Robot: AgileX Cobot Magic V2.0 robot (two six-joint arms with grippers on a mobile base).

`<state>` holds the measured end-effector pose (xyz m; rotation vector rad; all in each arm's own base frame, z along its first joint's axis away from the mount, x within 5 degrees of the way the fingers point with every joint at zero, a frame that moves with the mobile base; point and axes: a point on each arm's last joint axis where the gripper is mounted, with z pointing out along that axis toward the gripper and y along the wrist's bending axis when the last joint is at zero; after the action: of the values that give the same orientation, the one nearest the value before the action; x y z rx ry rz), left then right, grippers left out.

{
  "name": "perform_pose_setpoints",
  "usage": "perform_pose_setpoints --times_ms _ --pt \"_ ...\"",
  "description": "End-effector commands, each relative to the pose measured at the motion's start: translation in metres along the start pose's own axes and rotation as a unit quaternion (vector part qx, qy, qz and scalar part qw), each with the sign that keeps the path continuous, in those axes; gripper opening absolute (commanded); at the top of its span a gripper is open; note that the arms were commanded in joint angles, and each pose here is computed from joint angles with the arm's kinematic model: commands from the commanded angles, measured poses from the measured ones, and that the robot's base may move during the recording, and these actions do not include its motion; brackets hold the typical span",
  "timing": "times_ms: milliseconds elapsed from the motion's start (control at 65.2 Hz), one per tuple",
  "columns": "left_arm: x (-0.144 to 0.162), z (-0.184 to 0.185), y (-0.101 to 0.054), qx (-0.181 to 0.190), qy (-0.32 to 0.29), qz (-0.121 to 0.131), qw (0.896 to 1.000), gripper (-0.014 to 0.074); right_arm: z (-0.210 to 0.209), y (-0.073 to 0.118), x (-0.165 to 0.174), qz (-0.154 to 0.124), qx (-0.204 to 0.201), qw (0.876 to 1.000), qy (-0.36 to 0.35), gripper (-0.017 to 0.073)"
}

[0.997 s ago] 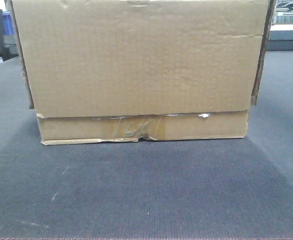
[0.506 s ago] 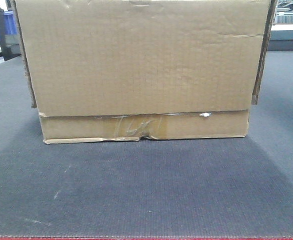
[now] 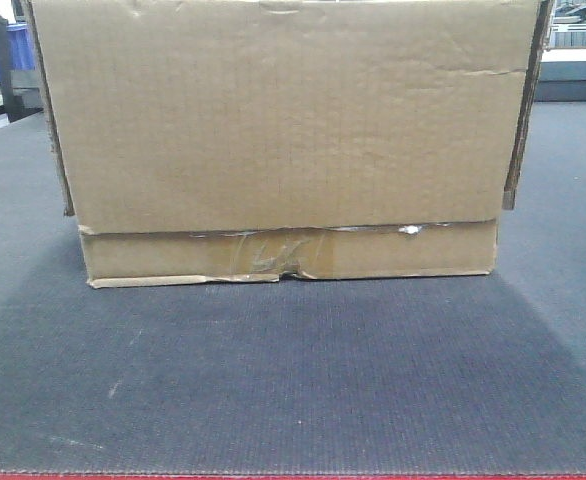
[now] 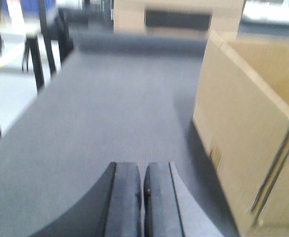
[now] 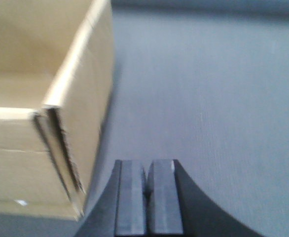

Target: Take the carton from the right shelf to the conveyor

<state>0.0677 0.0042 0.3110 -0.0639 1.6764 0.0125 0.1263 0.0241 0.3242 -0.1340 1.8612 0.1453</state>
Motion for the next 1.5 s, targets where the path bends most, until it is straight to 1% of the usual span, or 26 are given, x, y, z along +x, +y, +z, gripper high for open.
perform_pose_setpoints --times_ms 0,61,184,353,460,1227,1273,1288,1319,1365,1487 --pt "-0.003 -0.017 0.0 0.003 -0.053 -0.002 0.999 0.002 -0.024 -0.001 0.007 -0.009 -0.006 0.996 -0.092 -0.007" --pt "-0.005 -0.026 0.001 0.001 -0.077 0.004 0.997 0.002 -0.038 -0.001 0.013 -0.009 -0.008 0.992 -0.127 -0.007" --pt "-0.006 -0.04 0.002 0.001 -0.112 0.005 0.994 0.002 -0.062 -0.002 0.021 -0.007 -0.011 0.983 -0.185 -0.007" --pt "-0.006 -0.045 0.002 0.001 -0.124 0.004 0.992 0.002 -0.078 -0.002 0.021 -0.007 -0.013 0.974 -0.228 -0.007" --pt "-0.006 -0.045 0.002 0.001 -0.125 0.004 0.992 0.002 -0.079 -0.002 0.019 -0.007 -0.014 0.972 -0.236 -0.007" --pt "-0.005 -0.044 0.002 -0.001 -0.123 0.003 0.992 0.002 -0.079 -0.002 0.019 -0.007 -0.014 0.972 -0.236 -0.007" --pt "-0.003 -0.043 0.002 -0.003 -0.117 0.012 0.993 0.002 -0.079 -0.002 0.019 -0.007 -0.014 0.972 -0.236 -0.007" --pt "-0.002 -0.042 0.001 -0.005 -0.116 0.025 0.993 0.002 -0.079 -0.002 0.019 -0.007 -0.014 0.972 -0.236 -0.007" --pt "0.001 -0.041 0.0 -0.003 -0.116 0.038 0.993 0.002 -0.079 -0.002 0.019 -0.007 -0.014 0.972 -0.236 -0.007" --pt "0.009 -0.037 -0.001 -0.003 -0.114 0.05 0.992 0.002 -0.079 -0.002 0.019 -0.007 -0.014 0.972 -0.236 -0.007" --pt "0.039 -0.025 0.001 -0.014 -0.129 0.053 0.99 0.002 -0.079 -0.002 0.019 -0.007 -0.014 0.972 -0.236 -0.007"
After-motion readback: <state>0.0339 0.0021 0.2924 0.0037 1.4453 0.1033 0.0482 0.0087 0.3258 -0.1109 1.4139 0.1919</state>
